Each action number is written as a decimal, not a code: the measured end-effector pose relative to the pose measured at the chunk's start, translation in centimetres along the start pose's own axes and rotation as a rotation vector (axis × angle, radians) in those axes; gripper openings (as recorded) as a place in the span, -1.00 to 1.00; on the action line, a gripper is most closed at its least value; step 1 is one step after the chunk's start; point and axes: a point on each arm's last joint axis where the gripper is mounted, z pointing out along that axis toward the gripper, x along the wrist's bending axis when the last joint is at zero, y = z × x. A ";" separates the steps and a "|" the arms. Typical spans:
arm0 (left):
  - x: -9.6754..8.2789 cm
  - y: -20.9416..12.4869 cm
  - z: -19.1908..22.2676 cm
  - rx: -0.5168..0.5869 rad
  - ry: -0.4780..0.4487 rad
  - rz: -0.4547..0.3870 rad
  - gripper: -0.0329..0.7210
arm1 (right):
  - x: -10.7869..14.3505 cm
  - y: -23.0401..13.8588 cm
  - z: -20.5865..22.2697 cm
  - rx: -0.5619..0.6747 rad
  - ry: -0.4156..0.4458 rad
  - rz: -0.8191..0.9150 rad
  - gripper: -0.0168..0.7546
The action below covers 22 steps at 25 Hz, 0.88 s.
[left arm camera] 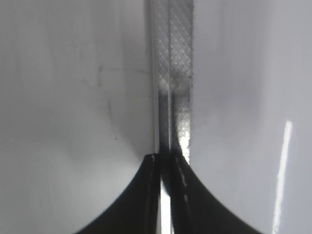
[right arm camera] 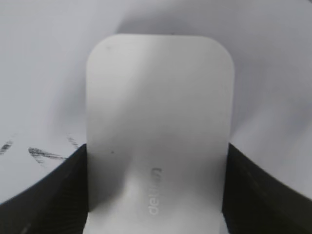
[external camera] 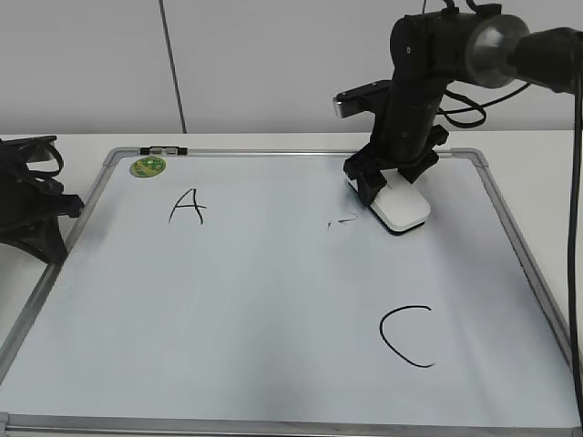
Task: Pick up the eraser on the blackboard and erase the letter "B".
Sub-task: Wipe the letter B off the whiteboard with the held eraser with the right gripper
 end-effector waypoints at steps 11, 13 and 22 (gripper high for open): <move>0.0 0.0 0.0 0.000 0.000 0.000 -0.87 | 0.3 0.0 0.8 0.000 0.053 0.028 0.47; 0.0 0.0 0.0 0.000 0.000 0.000 -0.87 | 0.4 0.0 0.8 0.000 0.057 0.030 0.47; 0.0 0.0 0.0 0.000 0.000 0.000 -0.86 | 1.6 0.2 1.1 0.002 0.079 0.017 0.47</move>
